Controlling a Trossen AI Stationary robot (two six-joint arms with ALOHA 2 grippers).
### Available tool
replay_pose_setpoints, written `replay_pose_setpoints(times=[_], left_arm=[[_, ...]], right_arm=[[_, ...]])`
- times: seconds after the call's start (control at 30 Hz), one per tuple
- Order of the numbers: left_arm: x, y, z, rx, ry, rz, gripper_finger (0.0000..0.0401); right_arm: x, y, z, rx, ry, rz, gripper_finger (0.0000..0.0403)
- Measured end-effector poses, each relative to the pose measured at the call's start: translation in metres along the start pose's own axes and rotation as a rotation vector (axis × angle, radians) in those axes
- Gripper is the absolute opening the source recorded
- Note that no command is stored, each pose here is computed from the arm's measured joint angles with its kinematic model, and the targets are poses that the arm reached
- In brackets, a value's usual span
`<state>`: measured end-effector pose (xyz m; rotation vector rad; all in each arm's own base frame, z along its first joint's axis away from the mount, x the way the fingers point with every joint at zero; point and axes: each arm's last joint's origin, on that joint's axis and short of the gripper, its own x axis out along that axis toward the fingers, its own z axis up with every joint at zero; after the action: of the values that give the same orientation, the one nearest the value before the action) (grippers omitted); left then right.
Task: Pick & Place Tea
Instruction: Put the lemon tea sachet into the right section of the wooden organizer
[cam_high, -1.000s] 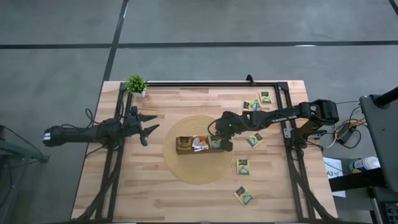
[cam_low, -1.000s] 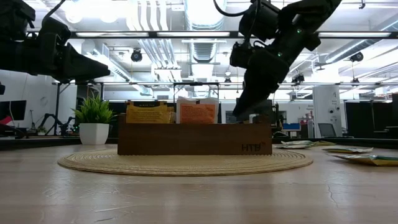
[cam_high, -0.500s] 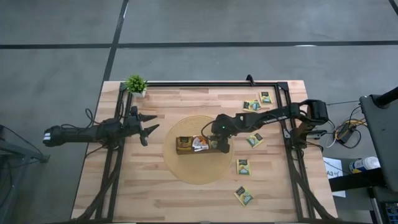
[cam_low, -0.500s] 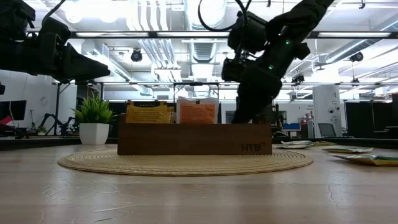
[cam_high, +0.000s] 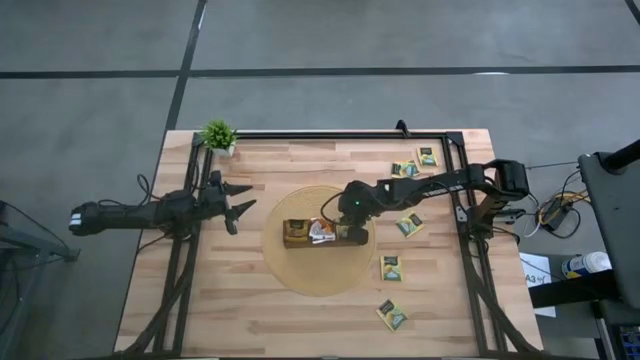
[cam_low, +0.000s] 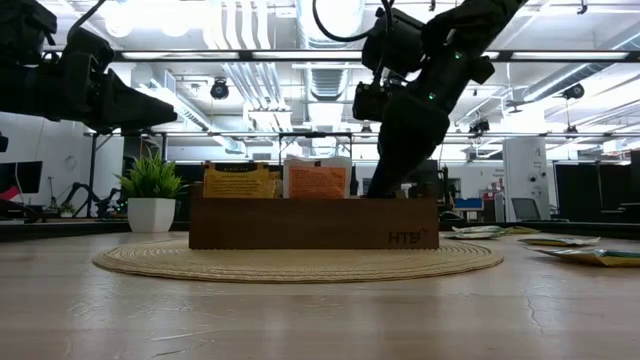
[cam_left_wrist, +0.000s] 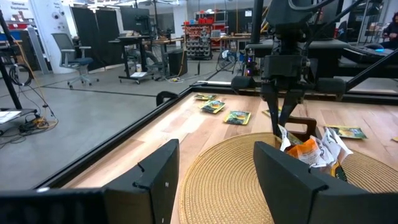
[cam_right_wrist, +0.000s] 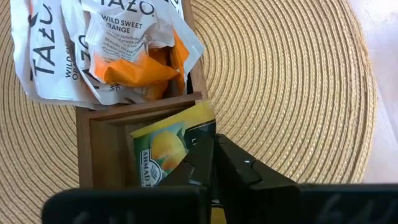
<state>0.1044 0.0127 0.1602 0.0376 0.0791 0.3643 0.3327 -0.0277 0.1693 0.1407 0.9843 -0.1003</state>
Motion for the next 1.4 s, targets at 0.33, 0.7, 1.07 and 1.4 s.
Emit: replay_pose_setpoints(times=[0.33, 0.7, 1.07, 1.4], left_arm=[[0.0, 0.0, 0.0, 0.0, 0.0, -0.001, 0.0202], [0.0, 0.0, 0.0, 0.0, 0.0, -0.002, 0.0202], [0.0, 0.0, 0.0, 0.0, -0.001, -0.001, 0.0202], [0.0, 0.0, 0.0, 0.0, -0.001, -0.001, 0.0202]], right_arm=[[-0.004, 0.005, 0.005, -0.043, -0.01, -0.008, 0.0008], [-0.022, 0.036, 0.004, -0.203, -0.027, -0.099, 0.0008], [-0.022, 0.051, 0.001, -0.294, -0.035, -0.193, 0.0008], [-0.018, 0.039, 0.0, -0.22, -0.031, -0.213, 0.0008]])
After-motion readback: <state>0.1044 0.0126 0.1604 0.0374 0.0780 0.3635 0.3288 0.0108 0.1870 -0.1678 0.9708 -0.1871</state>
